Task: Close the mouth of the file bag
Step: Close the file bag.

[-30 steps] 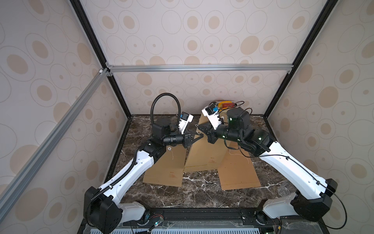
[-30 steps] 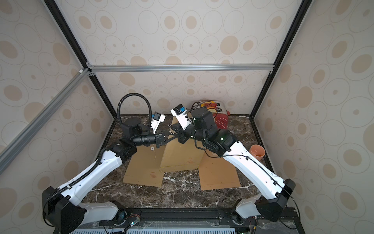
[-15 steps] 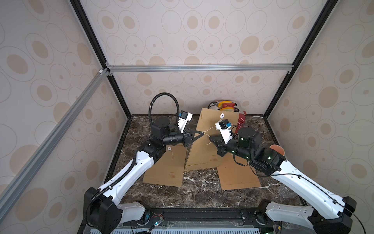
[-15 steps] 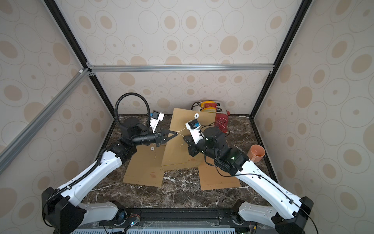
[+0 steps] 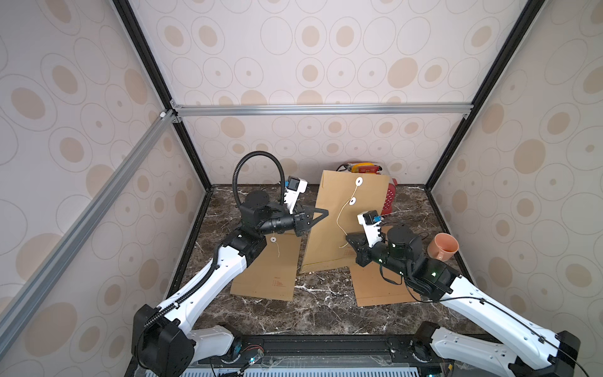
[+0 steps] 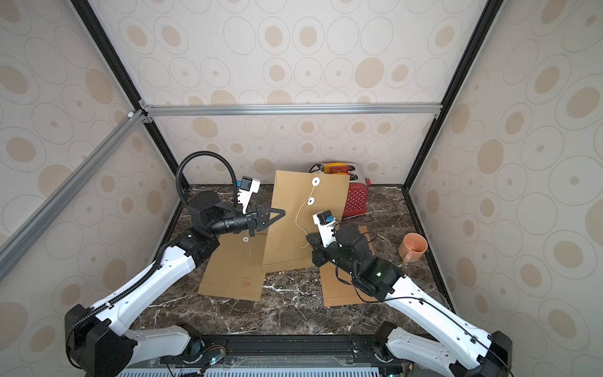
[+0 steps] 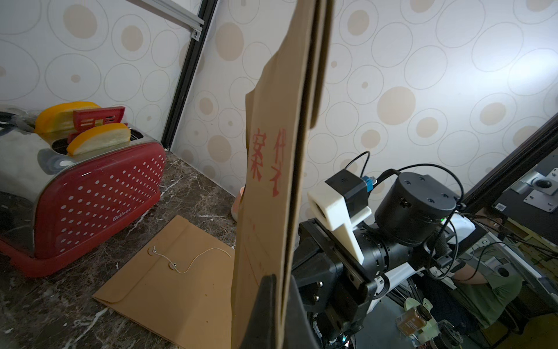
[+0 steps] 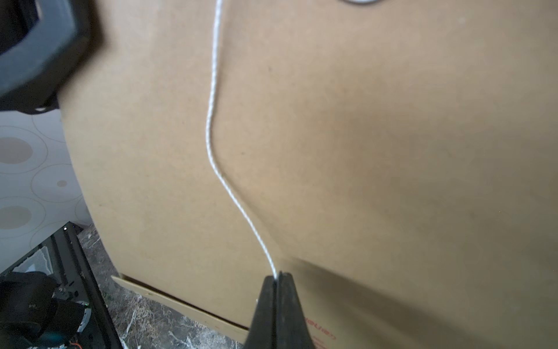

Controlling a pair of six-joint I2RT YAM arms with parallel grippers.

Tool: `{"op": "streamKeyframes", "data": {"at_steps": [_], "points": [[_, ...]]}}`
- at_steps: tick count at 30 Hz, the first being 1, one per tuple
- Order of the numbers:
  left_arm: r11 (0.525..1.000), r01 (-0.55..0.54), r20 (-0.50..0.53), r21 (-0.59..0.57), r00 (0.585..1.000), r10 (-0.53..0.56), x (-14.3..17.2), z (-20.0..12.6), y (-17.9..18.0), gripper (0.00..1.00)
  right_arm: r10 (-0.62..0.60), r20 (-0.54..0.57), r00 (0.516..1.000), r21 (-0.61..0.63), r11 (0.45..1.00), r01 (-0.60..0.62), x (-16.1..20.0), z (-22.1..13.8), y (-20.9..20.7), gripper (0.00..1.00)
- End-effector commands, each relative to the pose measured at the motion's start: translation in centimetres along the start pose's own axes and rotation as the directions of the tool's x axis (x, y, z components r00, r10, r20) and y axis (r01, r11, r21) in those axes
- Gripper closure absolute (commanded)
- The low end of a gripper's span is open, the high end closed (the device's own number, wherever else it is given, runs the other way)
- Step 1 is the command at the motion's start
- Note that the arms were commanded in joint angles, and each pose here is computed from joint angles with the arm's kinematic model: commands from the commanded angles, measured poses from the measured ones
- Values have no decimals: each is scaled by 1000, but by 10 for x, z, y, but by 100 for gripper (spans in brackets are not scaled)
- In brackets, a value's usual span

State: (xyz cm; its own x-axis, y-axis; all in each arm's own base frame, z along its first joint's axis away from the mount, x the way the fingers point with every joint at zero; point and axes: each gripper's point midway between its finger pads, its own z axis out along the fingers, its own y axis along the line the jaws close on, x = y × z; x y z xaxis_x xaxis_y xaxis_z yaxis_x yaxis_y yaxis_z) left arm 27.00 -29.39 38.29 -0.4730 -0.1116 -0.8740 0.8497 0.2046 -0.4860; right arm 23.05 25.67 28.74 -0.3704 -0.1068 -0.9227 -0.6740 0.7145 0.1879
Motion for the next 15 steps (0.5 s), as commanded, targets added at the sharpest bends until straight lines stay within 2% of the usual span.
{"op": "streamKeyframes", "data": {"at_steps": [1, 9, 15], "points": [[997, -41, 50, 60, 998, 38, -16, -5, -19, 100, 37, 43, 998, 27, 999, -38, -3, -4, -8, 100], [995, -42, 62, 91, 997, 36, -19, -6, -25, 100, 79, 1, 997, 89, 993, -79, 17, 0, -30, 100], [994, -36, 54, 107, 998, 31, -18, -5, -26, 100, 135, 12, 991, 105, 985, -136, 24, -2, -45, 100]]}}
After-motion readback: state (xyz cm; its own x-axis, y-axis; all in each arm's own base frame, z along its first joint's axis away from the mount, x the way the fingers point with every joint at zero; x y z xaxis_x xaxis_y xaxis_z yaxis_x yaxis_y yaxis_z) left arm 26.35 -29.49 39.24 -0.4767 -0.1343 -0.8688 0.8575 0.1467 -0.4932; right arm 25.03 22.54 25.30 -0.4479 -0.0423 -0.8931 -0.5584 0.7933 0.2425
